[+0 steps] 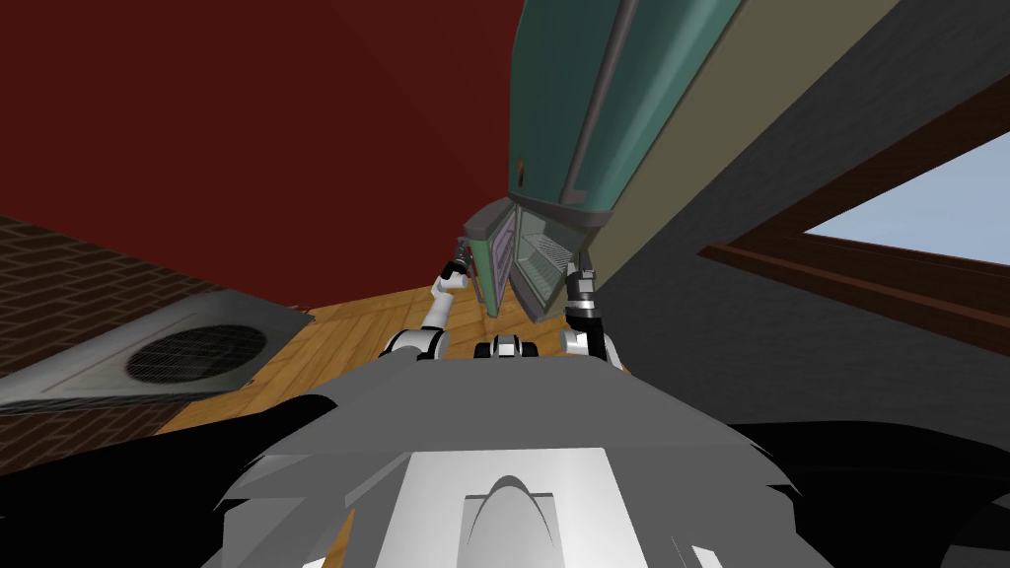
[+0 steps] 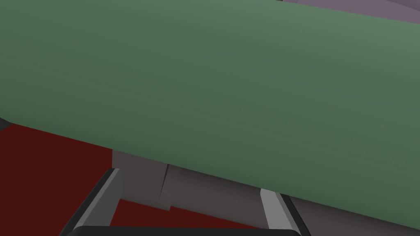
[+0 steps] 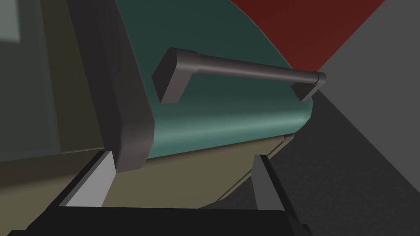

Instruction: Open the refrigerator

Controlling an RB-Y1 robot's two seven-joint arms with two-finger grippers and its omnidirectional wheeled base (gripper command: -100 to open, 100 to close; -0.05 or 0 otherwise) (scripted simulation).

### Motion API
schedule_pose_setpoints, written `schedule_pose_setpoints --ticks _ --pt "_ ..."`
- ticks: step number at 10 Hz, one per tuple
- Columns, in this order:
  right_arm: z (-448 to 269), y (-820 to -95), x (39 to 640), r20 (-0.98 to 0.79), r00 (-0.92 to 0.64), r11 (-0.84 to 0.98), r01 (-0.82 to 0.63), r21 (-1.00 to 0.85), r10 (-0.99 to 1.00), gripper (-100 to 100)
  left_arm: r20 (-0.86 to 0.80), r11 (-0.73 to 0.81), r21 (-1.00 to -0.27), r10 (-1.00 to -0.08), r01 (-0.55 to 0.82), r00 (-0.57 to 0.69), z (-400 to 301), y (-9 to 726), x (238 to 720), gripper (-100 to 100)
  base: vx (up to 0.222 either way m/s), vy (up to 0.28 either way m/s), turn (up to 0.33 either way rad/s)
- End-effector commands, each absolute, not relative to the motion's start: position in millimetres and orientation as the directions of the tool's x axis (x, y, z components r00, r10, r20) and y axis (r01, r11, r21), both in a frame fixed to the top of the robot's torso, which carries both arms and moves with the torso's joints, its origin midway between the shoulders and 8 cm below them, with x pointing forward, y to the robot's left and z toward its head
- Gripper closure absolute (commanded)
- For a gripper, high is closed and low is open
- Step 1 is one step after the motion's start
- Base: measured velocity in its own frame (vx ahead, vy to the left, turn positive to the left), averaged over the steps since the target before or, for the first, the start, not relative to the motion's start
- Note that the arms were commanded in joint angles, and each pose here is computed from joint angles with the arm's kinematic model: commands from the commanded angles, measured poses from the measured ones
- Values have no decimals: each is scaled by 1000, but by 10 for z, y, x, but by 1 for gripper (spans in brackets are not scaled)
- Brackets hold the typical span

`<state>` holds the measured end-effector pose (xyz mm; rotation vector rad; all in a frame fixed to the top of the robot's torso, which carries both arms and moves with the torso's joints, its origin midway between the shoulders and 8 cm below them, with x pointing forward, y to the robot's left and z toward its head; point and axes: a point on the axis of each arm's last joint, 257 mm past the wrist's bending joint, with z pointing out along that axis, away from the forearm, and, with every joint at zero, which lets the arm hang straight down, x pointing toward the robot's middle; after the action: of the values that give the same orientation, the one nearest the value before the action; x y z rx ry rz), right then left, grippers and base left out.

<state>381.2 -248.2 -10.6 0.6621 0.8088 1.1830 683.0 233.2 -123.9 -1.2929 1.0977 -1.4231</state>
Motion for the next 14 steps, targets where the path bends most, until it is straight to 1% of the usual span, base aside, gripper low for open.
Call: schedule_pose_setpoints --ticks 1,5,6,7,8,9,12,14 --pt "-106 -2482 3812 -196 170 257 -533 806 966 0 200 -205 -977 -977 65 -76 -1053 2187 6962 -100 -3 7 31" --pt "-106 -2482 3812 -196 169 257 -533 806 966 0 200 -205 -977 -977 65 -76 -1053 2187 6962 -100 0 0 0" --pt "-106 -2482 3812 -196 169 257 -533 806 966 0 225 -227 -973 -973 39 -45 -1204 2373 6919 -100 70 66 84" --pt "-106 -2483 3811 -196 170 257 -533 806 966 0 216 -217 -976 -975 29 -45 -1269 2356 6904 -100 36 50 69" --pt "-106 -2482 3812 -196 170 257 -533 806 966 0 218 -219 -975 -975 30 -40 -1275 2391 6901 100 -4 17 41" --pt "-106 -2482 3812 -196 169 257 -533 806 966 0 218 -220 -975 -975 35 -51 -1233 2346 6905 100 50 157 -37" --pt "-107 -2484 3811 -196 170 258 -532 806 966 0 220 -223 -974 -973 29 -74 -1234 2222 6902 100 71 296 -93" --pt "-107 -2484 3811 -196 170 258 -532 806 966 0 223 -226 -974 -970 22 -97 -1237 2097 6897 100 123 388 -136"
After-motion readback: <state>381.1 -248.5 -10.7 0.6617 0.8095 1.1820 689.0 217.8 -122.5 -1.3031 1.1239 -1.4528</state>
